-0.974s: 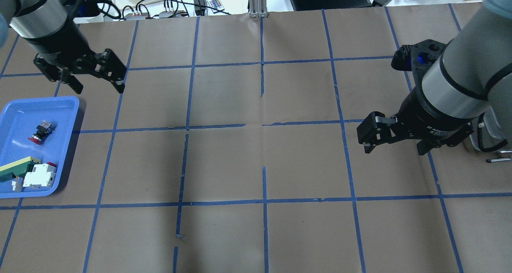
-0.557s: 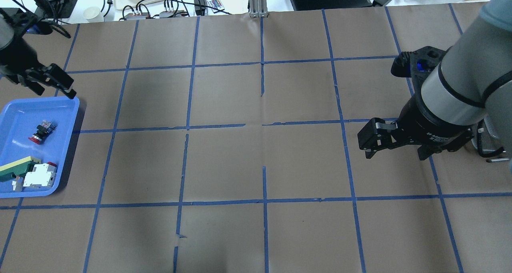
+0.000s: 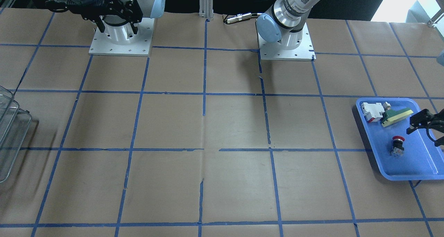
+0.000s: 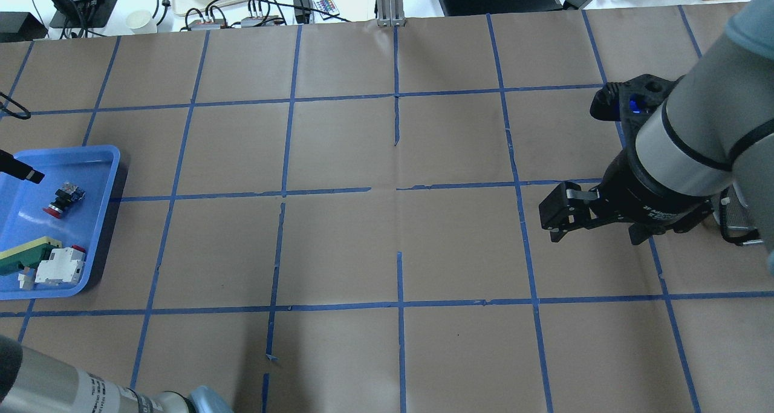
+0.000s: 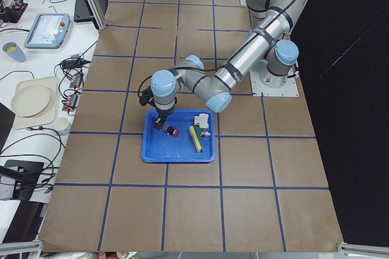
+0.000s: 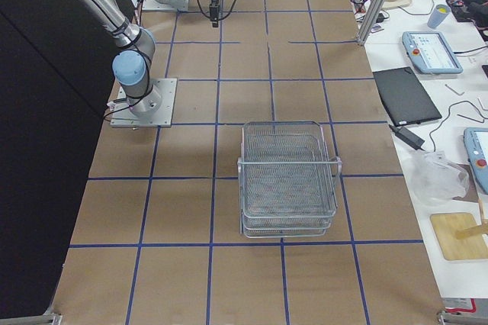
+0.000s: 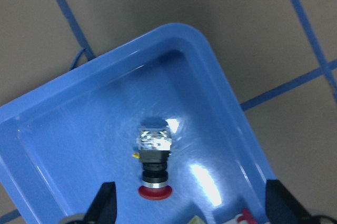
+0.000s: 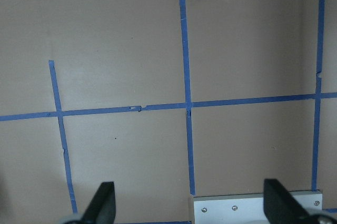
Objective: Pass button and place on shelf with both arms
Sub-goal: 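Move the left gripper down over the red-capped button in the blue tray, then grasp the red-capped button with the left gripper while the right gripper rises, then lift the button and carry it toward the open right gripper, then close the right gripper on the button held by the left gripper, then open the left gripper and pull it back while the right gripper withdraws, then carry the button with the right gripper over the wire mesh basket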
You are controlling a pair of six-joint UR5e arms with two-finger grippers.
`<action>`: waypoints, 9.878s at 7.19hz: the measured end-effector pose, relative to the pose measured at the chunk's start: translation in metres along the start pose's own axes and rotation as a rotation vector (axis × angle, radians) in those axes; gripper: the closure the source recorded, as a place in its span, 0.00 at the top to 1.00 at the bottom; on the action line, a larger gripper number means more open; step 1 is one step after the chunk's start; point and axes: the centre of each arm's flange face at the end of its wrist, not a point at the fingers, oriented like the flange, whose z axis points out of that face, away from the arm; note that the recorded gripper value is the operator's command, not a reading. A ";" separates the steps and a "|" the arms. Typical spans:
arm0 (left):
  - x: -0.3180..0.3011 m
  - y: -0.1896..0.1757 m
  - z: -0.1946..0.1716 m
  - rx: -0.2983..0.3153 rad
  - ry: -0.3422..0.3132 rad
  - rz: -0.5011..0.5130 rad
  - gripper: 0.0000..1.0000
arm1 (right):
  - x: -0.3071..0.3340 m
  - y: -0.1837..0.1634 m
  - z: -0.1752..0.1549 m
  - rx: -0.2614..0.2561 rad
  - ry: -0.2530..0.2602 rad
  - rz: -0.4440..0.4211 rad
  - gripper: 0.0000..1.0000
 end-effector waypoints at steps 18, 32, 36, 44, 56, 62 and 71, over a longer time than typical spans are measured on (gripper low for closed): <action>0.020 0.059 0.077 0.125 -0.023 0.012 0.12 | -0.007 -0.096 0.000 -0.084 -0.275 0.419 1.00; 0.569 -0.221 -0.121 0.412 0.199 0.770 0.13 | 0.018 -0.136 0.104 -0.868 -1.043 1.142 1.00; 0.615 -0.229 -0.117 0.435 0.178 0.779 0.13 | 0.012 -0.153 0.100 -0.869 -1.056 1.169 1.00; 0.638 -0.229 -0.115 0.442 0.180 0.822 0.13 | -0.022 -0.164 0.088 -0.775 -0.915 1.188 1.00; 0.637 -0.229 -0.115 0.452 0.175 0.817 0.14 | -0.040 -0.158 0.095 -0.802 -0.876 1.171 0.20; 0.638 -0.229 -0.116 0.453 0.175 0.815 0.99 | -0.040 -0.158 0.092 -0.804 -0.887 1.169 0.12; 0.406 -0.186 -0.160 0.127 0.023 0.112 1.00 | 0.055 -0.196 0.024 -0.095 -0.375 0.561 0.12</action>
